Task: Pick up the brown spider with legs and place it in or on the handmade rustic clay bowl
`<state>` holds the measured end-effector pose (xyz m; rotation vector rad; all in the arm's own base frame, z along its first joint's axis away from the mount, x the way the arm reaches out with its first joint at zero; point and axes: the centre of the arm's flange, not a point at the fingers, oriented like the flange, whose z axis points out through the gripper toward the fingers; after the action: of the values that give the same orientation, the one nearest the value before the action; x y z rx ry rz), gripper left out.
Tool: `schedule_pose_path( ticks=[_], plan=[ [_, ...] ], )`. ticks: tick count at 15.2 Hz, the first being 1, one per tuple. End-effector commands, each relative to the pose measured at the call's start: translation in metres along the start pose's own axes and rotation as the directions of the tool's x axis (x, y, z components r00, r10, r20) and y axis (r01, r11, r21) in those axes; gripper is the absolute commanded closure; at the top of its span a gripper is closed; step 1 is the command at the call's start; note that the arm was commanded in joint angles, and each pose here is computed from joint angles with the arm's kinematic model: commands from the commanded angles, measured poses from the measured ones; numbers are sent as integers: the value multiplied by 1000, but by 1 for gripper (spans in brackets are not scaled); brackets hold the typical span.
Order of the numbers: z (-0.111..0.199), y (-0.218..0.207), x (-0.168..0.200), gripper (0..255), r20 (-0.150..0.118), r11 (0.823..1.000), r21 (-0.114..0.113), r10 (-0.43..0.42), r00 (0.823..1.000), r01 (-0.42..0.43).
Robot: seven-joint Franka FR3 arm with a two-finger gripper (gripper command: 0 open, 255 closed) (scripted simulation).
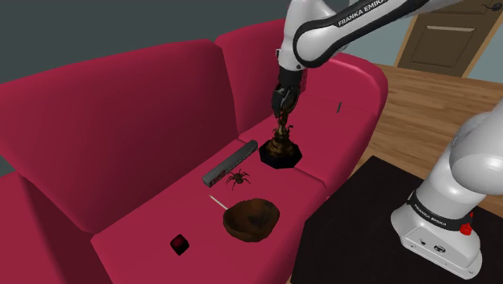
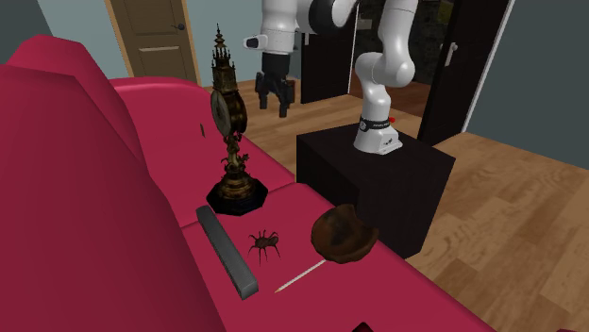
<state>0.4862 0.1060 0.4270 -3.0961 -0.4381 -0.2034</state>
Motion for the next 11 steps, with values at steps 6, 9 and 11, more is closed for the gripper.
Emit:
schedule_pose_path(
  ticks=[6, 9, 11],
  plan=[
    [80, -24, 42, 0, 23, 995, 13, -103, 994, 103],
    [114, -37, 59, 0, 32, 989, 19, -147, 989, 146],
    [137, -45, 70, 0, 38, 984, 23, -175, 984, 175]
  ],
)
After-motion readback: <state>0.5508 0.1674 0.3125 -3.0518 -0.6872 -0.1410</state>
